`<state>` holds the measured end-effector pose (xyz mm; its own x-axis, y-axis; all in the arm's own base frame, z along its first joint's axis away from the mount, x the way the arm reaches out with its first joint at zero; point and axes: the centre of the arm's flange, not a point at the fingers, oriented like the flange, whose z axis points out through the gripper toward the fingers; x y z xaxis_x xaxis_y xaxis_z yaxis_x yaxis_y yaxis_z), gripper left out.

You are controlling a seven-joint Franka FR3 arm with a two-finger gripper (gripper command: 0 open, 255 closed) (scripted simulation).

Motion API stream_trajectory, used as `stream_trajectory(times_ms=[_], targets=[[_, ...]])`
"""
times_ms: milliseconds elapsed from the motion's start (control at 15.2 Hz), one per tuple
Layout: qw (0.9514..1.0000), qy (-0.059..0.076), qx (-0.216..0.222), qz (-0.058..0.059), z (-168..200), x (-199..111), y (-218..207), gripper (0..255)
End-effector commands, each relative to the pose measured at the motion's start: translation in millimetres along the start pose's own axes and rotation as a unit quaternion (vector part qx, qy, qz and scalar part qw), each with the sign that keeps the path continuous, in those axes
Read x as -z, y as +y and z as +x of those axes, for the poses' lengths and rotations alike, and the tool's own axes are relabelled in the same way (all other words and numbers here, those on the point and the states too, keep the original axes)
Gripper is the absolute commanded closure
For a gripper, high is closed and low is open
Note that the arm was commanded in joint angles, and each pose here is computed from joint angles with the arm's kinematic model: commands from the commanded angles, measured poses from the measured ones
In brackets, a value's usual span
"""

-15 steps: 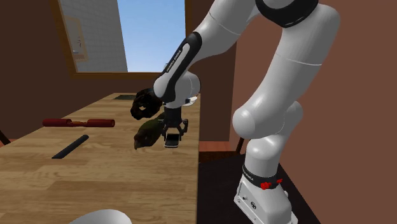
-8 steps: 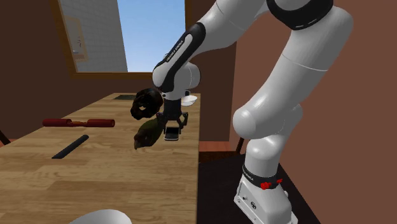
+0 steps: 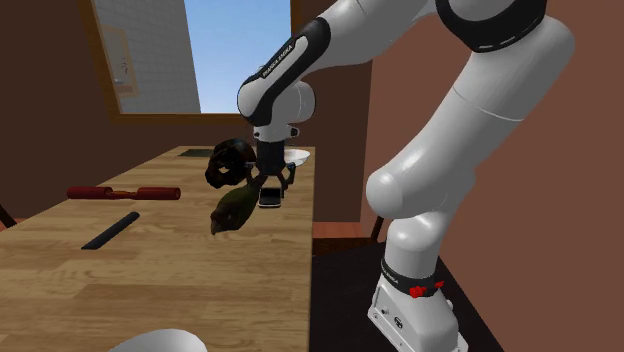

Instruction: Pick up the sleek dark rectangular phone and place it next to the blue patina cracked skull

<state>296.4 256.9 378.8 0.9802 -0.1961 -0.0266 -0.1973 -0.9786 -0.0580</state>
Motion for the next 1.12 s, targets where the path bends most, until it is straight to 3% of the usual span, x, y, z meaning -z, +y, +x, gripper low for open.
stream_trajectory(times_ms=[0,1056], targets=[[1.0,0.0,0.0,0.0,-0.4,11.5,-2.0,255],[1.0,0.0,0.0,0.0,-2.7,95.8,-6.9,255]])
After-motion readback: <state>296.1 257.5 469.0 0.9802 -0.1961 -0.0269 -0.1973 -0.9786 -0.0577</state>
